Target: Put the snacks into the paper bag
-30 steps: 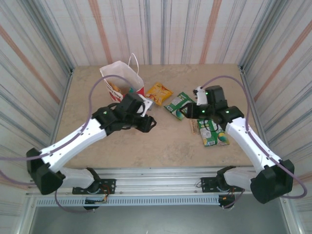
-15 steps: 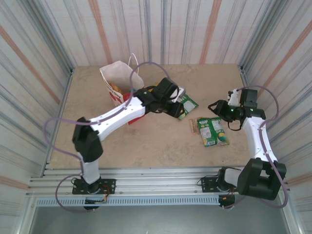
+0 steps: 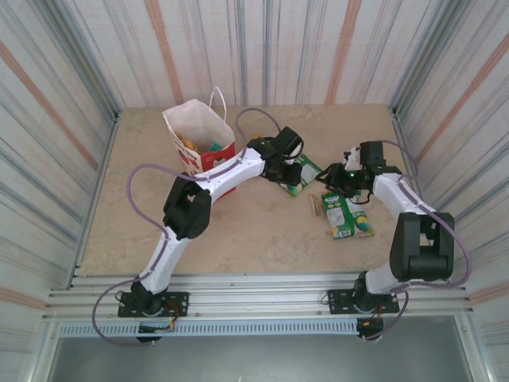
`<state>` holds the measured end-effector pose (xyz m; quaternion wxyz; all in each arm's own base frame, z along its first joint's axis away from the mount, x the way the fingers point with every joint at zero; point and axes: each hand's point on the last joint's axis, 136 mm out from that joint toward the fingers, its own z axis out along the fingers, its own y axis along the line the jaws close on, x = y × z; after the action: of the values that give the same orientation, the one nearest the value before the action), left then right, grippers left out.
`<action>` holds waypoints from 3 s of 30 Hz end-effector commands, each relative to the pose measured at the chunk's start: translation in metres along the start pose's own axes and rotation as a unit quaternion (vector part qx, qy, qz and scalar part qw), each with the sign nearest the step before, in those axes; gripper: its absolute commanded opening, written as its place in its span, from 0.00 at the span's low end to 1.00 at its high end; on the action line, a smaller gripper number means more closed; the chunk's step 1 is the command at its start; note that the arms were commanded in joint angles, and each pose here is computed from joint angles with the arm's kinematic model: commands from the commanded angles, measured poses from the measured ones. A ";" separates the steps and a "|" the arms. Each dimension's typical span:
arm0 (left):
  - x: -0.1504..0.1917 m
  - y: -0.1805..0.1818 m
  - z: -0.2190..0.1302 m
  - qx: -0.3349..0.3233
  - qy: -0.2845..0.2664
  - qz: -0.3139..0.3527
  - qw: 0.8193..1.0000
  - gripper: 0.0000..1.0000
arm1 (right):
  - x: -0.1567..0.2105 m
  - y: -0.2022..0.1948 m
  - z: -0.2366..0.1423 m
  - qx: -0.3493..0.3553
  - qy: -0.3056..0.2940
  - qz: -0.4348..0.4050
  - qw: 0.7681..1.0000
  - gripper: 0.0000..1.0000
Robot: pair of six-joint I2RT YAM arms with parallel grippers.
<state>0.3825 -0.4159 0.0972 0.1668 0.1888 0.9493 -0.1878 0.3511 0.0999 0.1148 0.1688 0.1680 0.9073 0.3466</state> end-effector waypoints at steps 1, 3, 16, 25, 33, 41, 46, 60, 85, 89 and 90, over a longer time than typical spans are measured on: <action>-0.007 0.022 0.003 -0.023 -0.005 -0.045 0.999 0.57 | -0.015 0.000 0.017 0.003 -0.028 0.053 0.998 0.56; -0.010 0.026 0.007 -0.027 -0.011 -0.049 0.998 0.56 | -0.016 -0.001 0.028 0.009 -0.031 0.062 0.998 0.56; 0.003 0.046 0.042 -0.033 0.026 -0.068 0.997 0.38 | -0.028 -0.026 0.080 0.034 -0.040 0.108 0.993 0.56; 0.014 0.047 0.056 -0.024 0.046 -0.079 0.995 0.33 | -0.035 -0.026 0.113 -0.013 -0.034 0.116 0.993 0.55; 0.014 0.045 0.056 -0.019 0.049 -0.081 0.995 0.32 | -0.048 -0.005 0.144 -0.073 -0.034 0.099 0.992 0.49; 0.006 0.042 0.042 -0.020 0.035 -0.079 0.996 0.32 | -0.055 0.007 0.129 -0.077 -0.061 0.068 0.993 0.17; -0.007 0.033 0.016 -0.017 0.011 -0.067 0.998 0.35 | -0.058 0.016 0.102 -0.063 -0.088 0.036 0.993 0.09; -0.028 -0.007 -0.086 -0.004 -0.062 -0.011 0.998 0.42 | -0.057 0.060 0.006 -0.033 -0.158 -0.056 0.985 0.02; -0.025 -0.002 -0.277 -0.058 -0.157 0.055 0.984 0.44 | -0.036 0.222 -0.140 -0.062 -0.272 -0.223 0.934 0.00; -0.022 0.026 -0.298 -0.084 -0.162 0.039 0.982 0.43 | -0.030 0.263 -0.154 -0.059 -0.292 -0.267 0.917 0.00; -0.021 0.032 -0.303 -0.089 -0.163 0.036 0.982 0.43 | -0.029 0.272 -0.157 -0.061 -0.298 -0.276 0.912 0.00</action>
<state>0.3428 -0.3020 0.3453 0.3304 0.1819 0.9132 -0.1543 0.3590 0.1887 0.3899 0.4895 0.0112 0.8148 0.3104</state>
